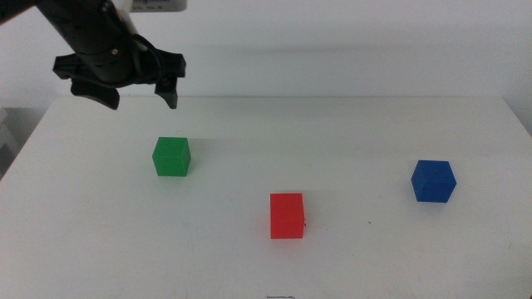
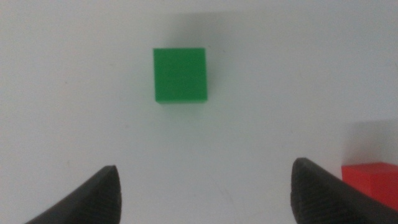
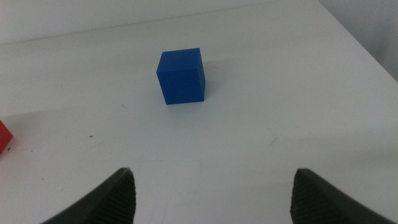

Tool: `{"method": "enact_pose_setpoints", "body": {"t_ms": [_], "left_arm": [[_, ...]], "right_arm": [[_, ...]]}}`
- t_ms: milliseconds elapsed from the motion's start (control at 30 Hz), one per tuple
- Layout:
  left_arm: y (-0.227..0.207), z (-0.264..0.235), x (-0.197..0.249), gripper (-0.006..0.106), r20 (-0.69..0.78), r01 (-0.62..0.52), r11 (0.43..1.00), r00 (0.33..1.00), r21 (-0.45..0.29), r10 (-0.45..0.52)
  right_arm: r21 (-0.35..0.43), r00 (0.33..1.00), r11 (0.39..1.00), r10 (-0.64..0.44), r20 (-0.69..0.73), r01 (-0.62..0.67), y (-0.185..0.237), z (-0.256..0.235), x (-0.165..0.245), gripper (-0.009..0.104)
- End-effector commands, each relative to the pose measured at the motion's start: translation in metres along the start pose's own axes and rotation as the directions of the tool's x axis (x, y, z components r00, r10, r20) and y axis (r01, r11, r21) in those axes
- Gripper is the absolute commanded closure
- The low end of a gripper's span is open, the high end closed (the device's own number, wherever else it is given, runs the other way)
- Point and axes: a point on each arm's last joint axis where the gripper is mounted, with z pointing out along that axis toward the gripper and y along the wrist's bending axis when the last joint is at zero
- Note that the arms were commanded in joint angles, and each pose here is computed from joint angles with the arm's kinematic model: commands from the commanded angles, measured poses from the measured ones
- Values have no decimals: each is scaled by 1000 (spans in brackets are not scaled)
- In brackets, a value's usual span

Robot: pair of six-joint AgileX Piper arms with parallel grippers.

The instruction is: Stack red cubes first, then green, then blue cubes in a specific spot.

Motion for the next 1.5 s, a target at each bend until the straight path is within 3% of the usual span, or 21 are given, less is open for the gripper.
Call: {"method": "enact_pose_setpoints", "body": {"t_ms": [0, 333, 767, 1267, 1400, 1467], "left_arm": [[5, -19, -13, 7, 101, 9, 999, 995, 35, -12], [9, 38, -43, 7, 23, 16, 1000, 1000, 24, -17], [11, 111, -45, 7, -40, 22, 1000, 999, 7, -22], [15, 157, -40, 7, -80, 16, 1000, 997, -15, -17], [15, 162, -39, 16, -91, 15, 1000, 996, -17, -17], [16, 164, -38, 25, -100, 11, 1000, 995, -24, -13]], "right_arm": [[4, 997, 1000, -22, 71, 22, 0, -2, -8, 32], [4, 997, 1000, -22, 71, 22, 0, -2, -8, 32], [4, 997, 1000, -22, 71, 22, 0, -2, -8, 32], [4, 997, 1000, -22, 71, 22, 0, -2, -8, 32], [4, 997, 1000, -22, 71, 22, 0, -2, -8, 32], [4, 997, 1000, -22, 71, 22, 0, -2, -8, 32]]}}
